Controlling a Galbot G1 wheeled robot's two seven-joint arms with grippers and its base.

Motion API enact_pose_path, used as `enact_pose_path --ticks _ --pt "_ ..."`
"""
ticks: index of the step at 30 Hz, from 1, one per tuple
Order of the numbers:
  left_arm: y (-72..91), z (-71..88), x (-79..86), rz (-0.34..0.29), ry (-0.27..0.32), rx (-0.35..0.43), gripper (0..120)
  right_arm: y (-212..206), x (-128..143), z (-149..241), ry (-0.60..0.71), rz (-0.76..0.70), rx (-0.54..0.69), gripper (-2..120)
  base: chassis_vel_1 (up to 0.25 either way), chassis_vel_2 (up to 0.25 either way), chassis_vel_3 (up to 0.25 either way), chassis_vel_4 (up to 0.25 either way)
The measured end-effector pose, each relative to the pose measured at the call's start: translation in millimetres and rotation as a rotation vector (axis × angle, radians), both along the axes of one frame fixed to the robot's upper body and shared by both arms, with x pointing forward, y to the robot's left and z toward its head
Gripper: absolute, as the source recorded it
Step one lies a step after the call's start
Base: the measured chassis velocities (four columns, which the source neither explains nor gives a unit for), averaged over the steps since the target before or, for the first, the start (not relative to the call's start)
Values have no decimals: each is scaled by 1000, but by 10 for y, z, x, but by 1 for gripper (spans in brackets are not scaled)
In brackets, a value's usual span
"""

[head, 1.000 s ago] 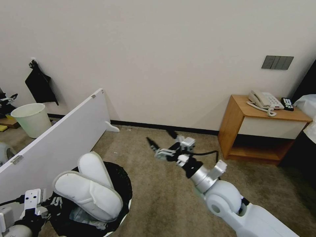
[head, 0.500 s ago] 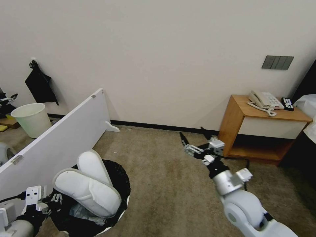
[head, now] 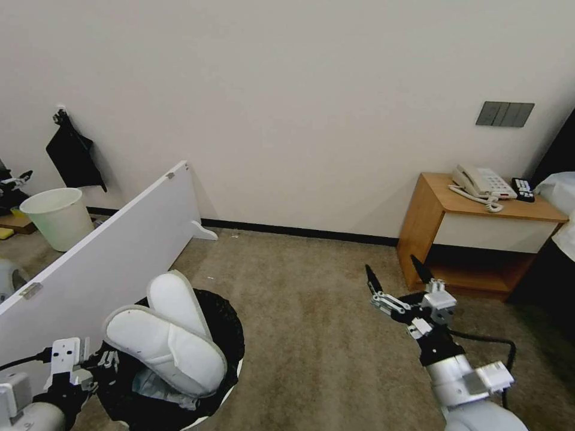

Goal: Pick up the trash bin, then pick up the garbage from the floor and place it into the trash bin.

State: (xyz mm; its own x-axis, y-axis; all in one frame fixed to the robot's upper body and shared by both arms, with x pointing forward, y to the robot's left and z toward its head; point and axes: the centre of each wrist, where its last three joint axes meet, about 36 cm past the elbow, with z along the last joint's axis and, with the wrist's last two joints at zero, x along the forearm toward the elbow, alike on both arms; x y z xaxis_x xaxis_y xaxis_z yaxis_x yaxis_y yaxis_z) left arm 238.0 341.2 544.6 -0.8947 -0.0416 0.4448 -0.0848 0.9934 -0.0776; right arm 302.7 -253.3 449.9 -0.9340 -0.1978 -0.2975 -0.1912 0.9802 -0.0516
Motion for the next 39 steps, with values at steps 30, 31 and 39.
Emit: enact_pose_path --ticks 30,31,39 --pt "-13 -146 118 -18 -44 -7 3 806 178 -351 16 38 21 100 0 0 0 0" --pt "-9 -152 122 -17 -44 -6 3 803 178 -362 20 38 18 100 0 0 0 0" --pt "-10 -146 127 -17 -48 -6 3 766 153 -344 21 22 12 100 0 0 0 0"
